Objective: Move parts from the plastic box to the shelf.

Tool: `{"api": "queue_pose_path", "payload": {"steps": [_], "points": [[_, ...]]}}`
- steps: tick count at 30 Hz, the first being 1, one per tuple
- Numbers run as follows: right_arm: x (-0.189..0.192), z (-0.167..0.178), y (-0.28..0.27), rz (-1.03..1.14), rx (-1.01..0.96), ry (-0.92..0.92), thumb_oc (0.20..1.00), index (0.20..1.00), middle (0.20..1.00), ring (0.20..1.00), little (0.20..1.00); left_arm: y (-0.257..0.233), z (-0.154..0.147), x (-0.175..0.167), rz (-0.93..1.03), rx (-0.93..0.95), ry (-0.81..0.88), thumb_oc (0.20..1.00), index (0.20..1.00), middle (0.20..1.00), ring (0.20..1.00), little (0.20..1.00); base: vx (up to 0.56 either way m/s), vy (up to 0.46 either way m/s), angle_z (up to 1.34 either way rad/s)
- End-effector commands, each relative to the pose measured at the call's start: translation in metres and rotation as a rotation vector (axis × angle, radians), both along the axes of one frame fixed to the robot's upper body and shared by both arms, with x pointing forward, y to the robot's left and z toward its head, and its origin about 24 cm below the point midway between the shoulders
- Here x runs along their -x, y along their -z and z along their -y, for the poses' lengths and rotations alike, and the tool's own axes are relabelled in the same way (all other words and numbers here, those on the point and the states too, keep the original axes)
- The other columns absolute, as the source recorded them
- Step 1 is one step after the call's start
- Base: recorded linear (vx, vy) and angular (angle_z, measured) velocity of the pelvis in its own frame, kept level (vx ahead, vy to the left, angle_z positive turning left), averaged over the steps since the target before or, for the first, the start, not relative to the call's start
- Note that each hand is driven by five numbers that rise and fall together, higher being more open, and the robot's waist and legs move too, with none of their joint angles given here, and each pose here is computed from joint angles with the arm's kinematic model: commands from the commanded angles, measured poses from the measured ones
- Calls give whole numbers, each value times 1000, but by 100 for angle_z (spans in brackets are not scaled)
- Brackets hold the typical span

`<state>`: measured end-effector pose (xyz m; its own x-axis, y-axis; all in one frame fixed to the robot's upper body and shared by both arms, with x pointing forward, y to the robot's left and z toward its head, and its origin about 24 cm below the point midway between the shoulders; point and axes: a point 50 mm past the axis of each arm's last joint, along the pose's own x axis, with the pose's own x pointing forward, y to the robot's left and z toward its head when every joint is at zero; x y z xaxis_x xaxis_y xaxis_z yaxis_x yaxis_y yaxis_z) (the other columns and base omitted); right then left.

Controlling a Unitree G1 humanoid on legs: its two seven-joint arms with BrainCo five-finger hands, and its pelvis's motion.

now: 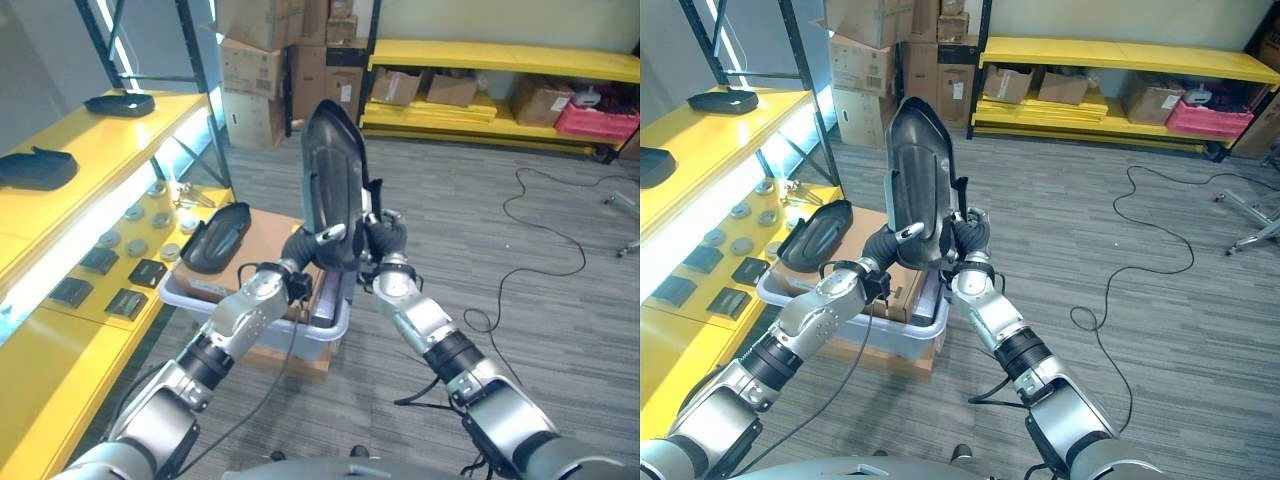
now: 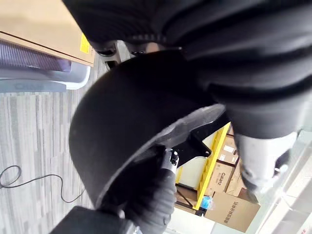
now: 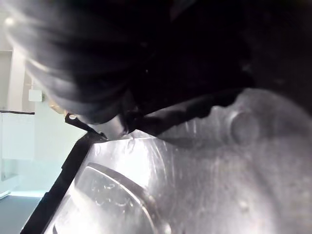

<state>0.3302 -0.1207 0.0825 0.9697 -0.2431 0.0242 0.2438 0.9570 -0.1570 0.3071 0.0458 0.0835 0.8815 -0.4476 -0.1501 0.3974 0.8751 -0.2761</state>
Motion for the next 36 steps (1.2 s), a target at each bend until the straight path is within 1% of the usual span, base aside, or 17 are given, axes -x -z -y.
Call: {"api": "queue_pose_path", "payload": {"steps": [1, 11, 12, 13, 22, 25, 26, 27, 28, 29, 30, 32, 33, 35, 36], "points": [[0, -53, -49, 231, -59, -205, 200, 200, 200, 200, 200, -29, 41, -2, 166, 4, 123, 200, 200, 200, 200, 200, 0, 0, 0], [0, -52, -48, 224, -49, -196, 200, 200, 200, 200, 200, -33, 38, -4, 223, -37, 114, 200, 200, 200, 200, 200, 0, 0, 0], [0, -53, -49, 222, -51, -195, 711, 711, 711, 711, 711, -35, 38, -4, 230, -34, 108, 200, 200, 200, 200, 200, 0, 0, 0], [0, -53, -48, 216, -57, -192, 1000, 1000, 1000, 1000, 1000, -35, 38, -4, 231, -33, 107, 200, 200, 200, 200, 200, 0, 0, 0], [-3, -44, -41, 147, -79, -136, 1000, 1000, 1000, 1000, 1000, -46, 34, -6, 284, 5, 68, 200, 200, 200, 200, 200, 0, 0, 0], [-5, -30, -37, 133, -62, -96, 1000, 1000, 1000, 1000, 1000, -55, 23, -8, 320, 56, -6, 200, 200, 200, 200, 200, 0, 0, 0], [-5, -30, -37, 133, -62, -96, 1000, 1000, 1000, 1000, 1000, -55, 23, -8, 320, 56, -6, 200, 200, 200, 200, 200, 0, 0, 0], [0, 5, -27, 129, -45, -23, 1000, 1000, 1000, 1000, 1000, -65, -7, -11, 376, 80, -109, 200, 200, 200, 200, 200, 0, 0, 0], [5, 28, -23, 143, -46, 36, 1000, 1000, 1000, 1000, 1000, -68, -26, -12, 407, 72, -158, 200, 200, 200, 200, 200, 0, 0, 0], [16, 65, -21, 180, -56, 125, 1000, 1000, 1000, 1000, 1000, -71, -55, -10, 439, 51, -227, 200, 200, 200, 200, 200, -30, 7, -1], [24, 84, -22, 210, -58, 174, 1000, 1000, 1000, 1000, 1000, -71, -70, -8, 455, 34, -264, 200, 200, 200, 200, 200, -31, -2, -1], [36, 112, -30, 282, -47, 251, 1000, 1000, 1000, 1000, 1000, -70, -96, -5, 471, 14, -337, 200, 200, 200, 200, 200, 0, 0, 0], [46, 132, -38, 330, -48, 302, 1000, 1000, 1000, 1000, 1000, -69, -117, -2, 473, 7, -408, 200, 200, 200, 200, 200, -27, -6, -7], [58, 152, -44, 355, -47, 333, 1000, 1000, 1000, 1000, 1000, -67, -139, 2, 477, 10, -482, 200, 200, 200, 200, 200, -23, -3, -9], [68, 168, -49, 372, -41, 388, 1000, 1000, 1000, 1000, 1000, -67, -164, 11, 506, -18, -591, 200, 200, 200, 200, 200, -29, -1, -7]]}}
